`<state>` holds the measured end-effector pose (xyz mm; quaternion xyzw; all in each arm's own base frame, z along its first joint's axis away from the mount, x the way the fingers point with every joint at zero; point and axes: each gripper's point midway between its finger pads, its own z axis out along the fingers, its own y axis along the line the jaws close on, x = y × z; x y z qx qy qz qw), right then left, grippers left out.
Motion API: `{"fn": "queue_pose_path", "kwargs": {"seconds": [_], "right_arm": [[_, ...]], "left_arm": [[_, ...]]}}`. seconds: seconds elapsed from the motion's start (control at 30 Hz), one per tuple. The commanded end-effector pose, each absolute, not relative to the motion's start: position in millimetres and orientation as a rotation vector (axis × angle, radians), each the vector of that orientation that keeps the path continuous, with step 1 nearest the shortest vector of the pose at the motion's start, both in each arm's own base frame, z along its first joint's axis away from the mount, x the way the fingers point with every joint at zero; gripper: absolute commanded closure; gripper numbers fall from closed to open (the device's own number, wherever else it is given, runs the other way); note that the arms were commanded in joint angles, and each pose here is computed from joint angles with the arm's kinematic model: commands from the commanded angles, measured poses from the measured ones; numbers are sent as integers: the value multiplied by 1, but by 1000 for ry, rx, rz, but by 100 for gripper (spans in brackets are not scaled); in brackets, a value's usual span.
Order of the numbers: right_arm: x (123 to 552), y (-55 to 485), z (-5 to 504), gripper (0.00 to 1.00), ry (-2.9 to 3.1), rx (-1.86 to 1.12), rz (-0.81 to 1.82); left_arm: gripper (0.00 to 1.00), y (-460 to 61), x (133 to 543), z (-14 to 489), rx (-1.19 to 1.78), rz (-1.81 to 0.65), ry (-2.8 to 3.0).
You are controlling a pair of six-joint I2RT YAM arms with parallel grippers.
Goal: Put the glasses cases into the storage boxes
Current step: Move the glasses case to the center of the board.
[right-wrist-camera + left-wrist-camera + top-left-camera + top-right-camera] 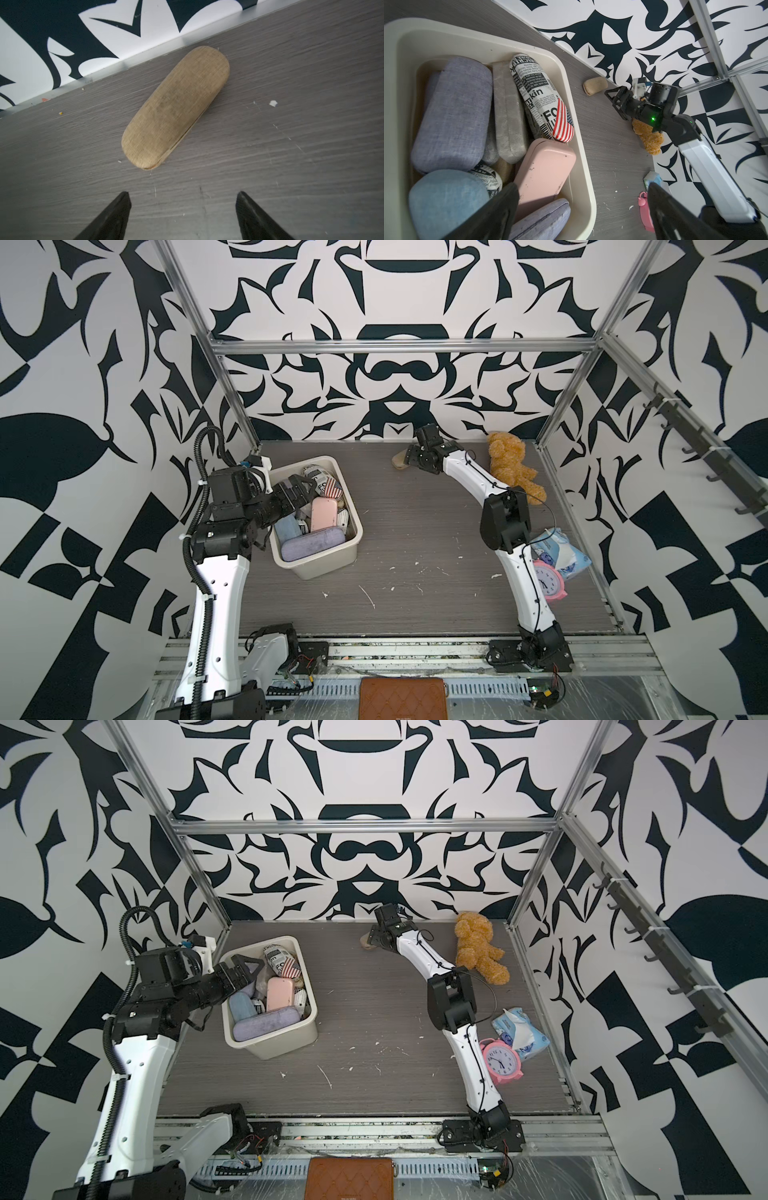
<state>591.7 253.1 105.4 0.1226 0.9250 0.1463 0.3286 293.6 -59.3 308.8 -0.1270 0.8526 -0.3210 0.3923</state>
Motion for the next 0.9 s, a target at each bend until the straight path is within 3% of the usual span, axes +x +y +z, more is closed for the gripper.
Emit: {"fn": "queue_pose_path", "kwargs": {"seconds": [0.0, 0.3, 0.67, 0.87], "right_arm": [[615, 250, 159, 17, 2274, 348, 504], [651, 190, 124, 17, 2249, 508, 741], [684, 172, 59, 19, 2290, 597, 919], [699, 186, 44, 24, 2227, 714, 1169]], "left_arm": [[1, -68, 290, 316, -288, -883, 2138], [1, -72, 287, 315, -267, -909, 2138], [1, -75, 297, 305, -276, -948, 2178], [1, -77, 296, 303, -284, -969, 2201]]}}
